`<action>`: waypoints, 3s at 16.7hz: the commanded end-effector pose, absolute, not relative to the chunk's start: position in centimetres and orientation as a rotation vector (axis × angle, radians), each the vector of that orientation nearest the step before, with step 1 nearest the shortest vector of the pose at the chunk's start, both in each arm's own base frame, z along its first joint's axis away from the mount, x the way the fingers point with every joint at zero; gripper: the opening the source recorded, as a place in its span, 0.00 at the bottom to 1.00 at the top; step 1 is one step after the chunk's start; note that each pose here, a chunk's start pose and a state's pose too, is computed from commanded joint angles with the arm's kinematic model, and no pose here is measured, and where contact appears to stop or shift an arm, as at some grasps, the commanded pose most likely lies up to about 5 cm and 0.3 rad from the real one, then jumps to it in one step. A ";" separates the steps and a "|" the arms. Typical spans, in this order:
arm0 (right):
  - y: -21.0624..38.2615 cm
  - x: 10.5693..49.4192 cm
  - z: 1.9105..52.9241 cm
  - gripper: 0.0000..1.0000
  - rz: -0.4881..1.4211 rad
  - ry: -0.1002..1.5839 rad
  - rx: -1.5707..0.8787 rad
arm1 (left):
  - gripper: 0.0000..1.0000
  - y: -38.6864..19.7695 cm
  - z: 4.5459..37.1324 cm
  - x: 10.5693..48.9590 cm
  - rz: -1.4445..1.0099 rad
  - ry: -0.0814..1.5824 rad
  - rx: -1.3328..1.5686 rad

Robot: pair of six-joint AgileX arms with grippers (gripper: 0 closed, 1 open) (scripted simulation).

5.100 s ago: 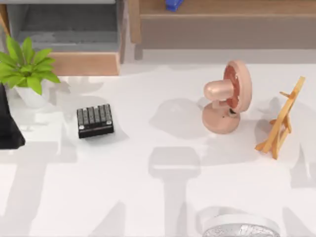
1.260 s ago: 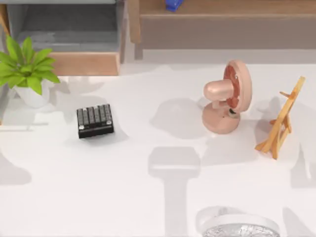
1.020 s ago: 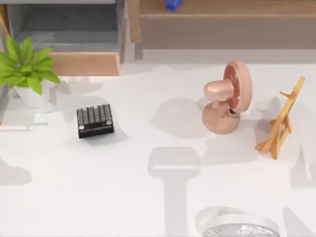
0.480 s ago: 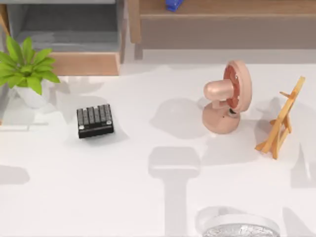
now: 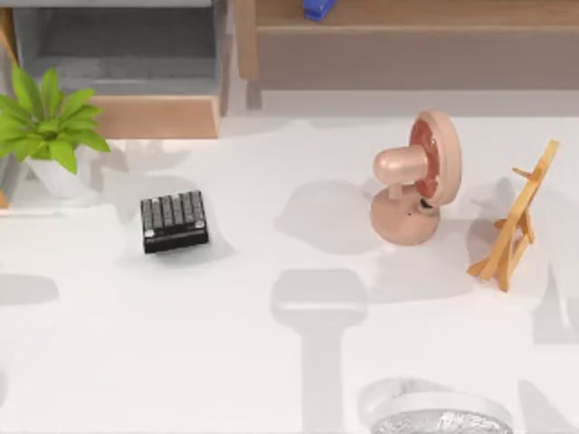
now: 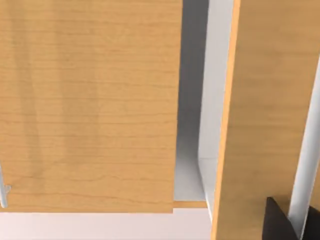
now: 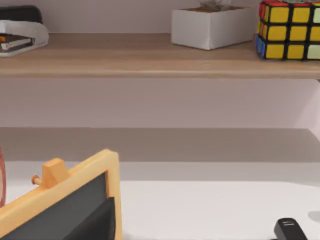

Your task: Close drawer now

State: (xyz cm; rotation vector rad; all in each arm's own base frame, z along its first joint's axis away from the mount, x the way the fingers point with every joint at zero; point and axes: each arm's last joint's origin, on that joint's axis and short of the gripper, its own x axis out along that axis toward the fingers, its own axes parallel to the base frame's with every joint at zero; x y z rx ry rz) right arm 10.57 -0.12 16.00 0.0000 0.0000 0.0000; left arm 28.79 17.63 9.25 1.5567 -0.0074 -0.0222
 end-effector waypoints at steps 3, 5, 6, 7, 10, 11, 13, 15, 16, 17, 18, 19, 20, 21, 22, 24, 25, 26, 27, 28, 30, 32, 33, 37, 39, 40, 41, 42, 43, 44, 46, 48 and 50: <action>-0.1 10.6 16.0 1.00 0.000 0.000 0.000 | 0.00 17.4 9.2 31.4 -0.024 -0.004 1.557; -0.1 10.6 16.0 1.00 0.000 0.000 0.000 | 0.00 17.3 9.1 31.7 -0.026 -0.001 1.555; -0.1 10.6 16.0 1.00 0.000 0.000 0.000 | 0.00 17.3 9.1 31.7 -0.026 -0.001 1.555; -0.1 10.6 16.0 1.00 0.000 0.000 0.000 | 0.00 17.4 9.0 31.5 -0.028 0.008 1.549; -0.1 10.6 16.0 1.00 0.000 0.000 0.000 | 0.00 17.4 8.8 32.6 -0.033 0.012 1.545; -0.1 10.6 16.0 1.00 0.000 0.000 0.000 | 0.00 17.5 8.8 33.4 -0.032 0.010 1.546; -0.1 10.6 16.0 1.00 0.000 0.000 0.000 | 0.00 17.6 9.2 35.6 -0.021 -0.002 1.555; -0.1 10.6 16.0 1.00 0.000 0.000 0.000 | 0.00 17.5 9.1 37.2 -0.023 0.002 1.553; -0.1 10.6 16.0 1.00 0.000 0.000 0.000 | 0.00 17.4 9.0 37.7 -0.027 0.006 1.550; -0.1 10.6 16.0 1.00 0.000 0.000 0.000 | 0.00 17.3 9.0 37.8 -0.028 0.008 1.549; -0.1 10.6 16.0 1.00 0.000 0.000 0.000 | 0.00 17.3 9.0 37.8 -0.028 0.008 1.549; -0.1 10.6 16.0 1.00 0.000 0.000 0.000 | 0.00 17.3 9.0 37.8 -0.028 0.008 1.549; -0.1 10.6 16.0 1.00 0.000 0.000 0.000 | 0.00 17.5 8.9 37.6 -0.028 0.013 1.547; -0.1 10.6 16.0 1.00 0.000 0.000 0.000 | 0.00 17.5 8.9 37.7 -0.028 0.013 1.547; -0.1 10.6 16.0 1.00 0.000 0.000 0.000 | 0.00 17.5 8.8 38.0 -0.029 0.015 1.547; -0.1 10.6 16.0 1.00 0.000 0.000 0.000 | 0.00 17.5 8.8 39.4 -0.030 0.014 1.545; -0.1 10.6 16.0 1.00 0.000 0.000 0.000 | 0.00 17.6 8.9 40.4 -0.027 0.009 1.548; -0.1 10.6 16.0 1.00 0.000 0.000 0.000 | 0.00 17.6 9.1 41.5 -0.020 0.003 1.552; -0.1 10.6 16.0 1.00 0.000 0.000 0.000 | 0.00 17.6 9.2 42.4 -0.018 0.001 1.553; -0.1 10.6 16.0 1.00 0.000 0.000 0.000 | 0.00 17.5 9.1 43.1 -0.020 0.004 1.552; -0.1 10.6 16.0 1.00 0.000 0.000 0.000 | 0.00 17.4 8.9 43.9 -0.027 0.012 1.547; -0.1 10.6 16.0 1.00 0.000 0.000 0.000 | 0.00 17.4 8.9 43.9 -0.028 0.013 1.547; -0.1 10.6 16.0 1.00 0.000 0.000 0.000 | 0.00 17.4 8.9 43.9 -0.028 0.013 1.547; -0.1 10.6 16.0 1.00 0.000 0.000 0.000 | 0.23 17.4 8.9 43.9 -0.028 0.013 1.547; -0.1 10.6 16.0 1.00 0.000 0.000 0.000 | 0.38 17.4 8.9 43.9 -0.028 0.013 1.547; -0.1 10.6 16.0 1.00 0.000 0.000 0.000 | 0.45 17.4 8.9 43.9 -0.028 0.013 1.547; -0.1 10.6 16.0 1.00 0.000 0.000 0.000 | 0.53 17.4 8.9 43.9 -0.028 0.013 1.547; -0.1 10.6 16.0 1.00 0.000 0.000 0.000 | 0.60 17.4 8.9 43.9 -0.028 0.013 1.547; -0.1 10.6 16.0 1.00 0.000 0.000 0.000 | 0.68 17.4 8.9 43.9 -0.028 0.013 1.547; -0.1 10.6 16.0 1.00 0.000 0.000 0.000 | 0.75 17.4 8.9 43.9 -0.028 0.013 1.547; -0.1 10.6 16.0 1.00 0.000 0.000 0.000 | 0.90 17.4 8.9 43.9 -0.028 0.013 1.547; -0.1 10.6 16.0 1.00 0.000 0.000 0.000 | 1.00 17.4 8.9 43.9 -0.028 0.013 1.547; -0.1 10.6 16.0 1.00 0.000 0.000 0.000 | 1.00 17.4 8.9 43.9 -0.028 0.013 1.547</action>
